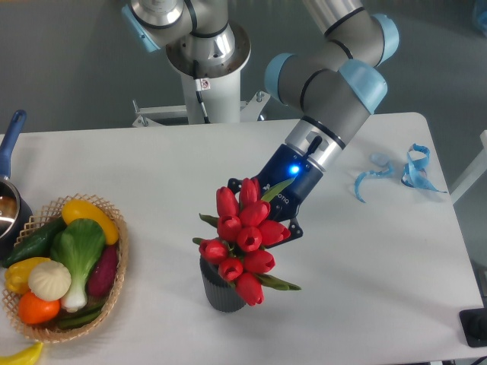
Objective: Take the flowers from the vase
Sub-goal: 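Lift the tulips up out of the vase and carry them away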
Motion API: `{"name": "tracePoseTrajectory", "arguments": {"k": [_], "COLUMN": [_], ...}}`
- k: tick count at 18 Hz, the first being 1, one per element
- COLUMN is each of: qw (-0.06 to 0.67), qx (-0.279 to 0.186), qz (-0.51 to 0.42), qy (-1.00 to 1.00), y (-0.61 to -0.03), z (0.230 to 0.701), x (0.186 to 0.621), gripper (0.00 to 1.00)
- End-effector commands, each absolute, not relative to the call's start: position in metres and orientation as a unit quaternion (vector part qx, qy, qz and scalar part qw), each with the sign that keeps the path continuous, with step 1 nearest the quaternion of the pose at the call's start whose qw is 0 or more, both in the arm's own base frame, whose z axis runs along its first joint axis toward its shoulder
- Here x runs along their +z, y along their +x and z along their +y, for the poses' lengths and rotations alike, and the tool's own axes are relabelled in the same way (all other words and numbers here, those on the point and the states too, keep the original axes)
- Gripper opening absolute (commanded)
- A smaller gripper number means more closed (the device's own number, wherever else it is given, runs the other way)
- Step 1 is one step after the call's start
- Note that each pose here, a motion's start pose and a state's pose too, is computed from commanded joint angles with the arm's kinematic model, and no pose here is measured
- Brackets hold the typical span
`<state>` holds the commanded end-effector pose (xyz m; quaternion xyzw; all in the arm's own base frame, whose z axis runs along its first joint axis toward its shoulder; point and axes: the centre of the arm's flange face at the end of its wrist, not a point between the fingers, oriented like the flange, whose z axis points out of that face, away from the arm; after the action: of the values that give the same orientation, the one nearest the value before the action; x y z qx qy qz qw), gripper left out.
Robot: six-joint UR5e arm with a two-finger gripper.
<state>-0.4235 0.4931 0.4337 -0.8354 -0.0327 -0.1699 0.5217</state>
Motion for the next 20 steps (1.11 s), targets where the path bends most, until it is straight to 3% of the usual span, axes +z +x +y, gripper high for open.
{"name": "tracePoseTrajectory", "arguments": {"k": [6,15,20], "qw": [0.534,0.594,0.614], "qx": [-0.171,-0.184,-0.11], "qz": [-0.058,-0.104,-0.073], "qy": [-0.826,-0.776,-0.778], "y": [-0.438,-0.483,-0.501], "z": [0.488,0.419,0.375], "x": [0.466,0.533,0.545], "gripper": [0.0,0.0,0.0]}}
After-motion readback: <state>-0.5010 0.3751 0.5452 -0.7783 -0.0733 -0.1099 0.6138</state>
